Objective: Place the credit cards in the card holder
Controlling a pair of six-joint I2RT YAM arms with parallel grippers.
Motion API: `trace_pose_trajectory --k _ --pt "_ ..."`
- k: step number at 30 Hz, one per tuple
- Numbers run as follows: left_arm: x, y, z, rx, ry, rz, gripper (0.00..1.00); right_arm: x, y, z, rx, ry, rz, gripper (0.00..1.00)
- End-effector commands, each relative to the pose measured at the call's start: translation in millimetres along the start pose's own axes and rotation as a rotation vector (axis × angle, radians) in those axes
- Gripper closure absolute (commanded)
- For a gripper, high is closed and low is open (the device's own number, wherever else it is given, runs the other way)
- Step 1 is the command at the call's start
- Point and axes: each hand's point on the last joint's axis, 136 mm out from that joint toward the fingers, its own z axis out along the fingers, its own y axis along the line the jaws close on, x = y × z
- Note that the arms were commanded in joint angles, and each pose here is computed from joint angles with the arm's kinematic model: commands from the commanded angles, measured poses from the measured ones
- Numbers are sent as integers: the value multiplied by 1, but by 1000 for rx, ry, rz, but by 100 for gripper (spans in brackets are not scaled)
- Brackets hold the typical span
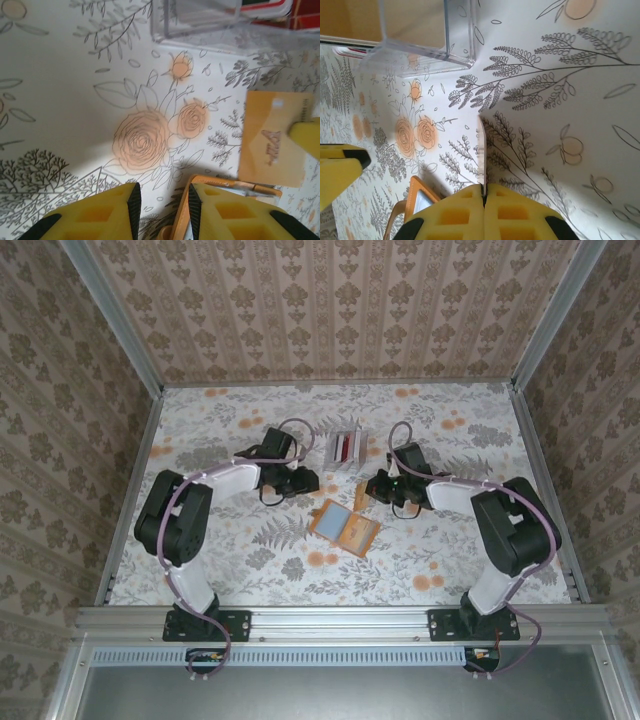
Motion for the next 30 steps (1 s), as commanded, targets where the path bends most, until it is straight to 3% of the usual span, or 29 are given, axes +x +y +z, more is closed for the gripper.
trace_pose_trajectory --k 1,9,16,30 --pt "10 5 -4 2 17 13 66 5 -10 -19 63 18 -4 99" --pt "33 -6 -8 79 78 102 64 24 10 -42 10 115 -51 98" --pt "39 -18 -13 75 124 203 54 45 -3 -50 40 157 -56 98" --pt "64 -3 -6 -343 287 484 49 45 -2 -57 41 144 -64 98"
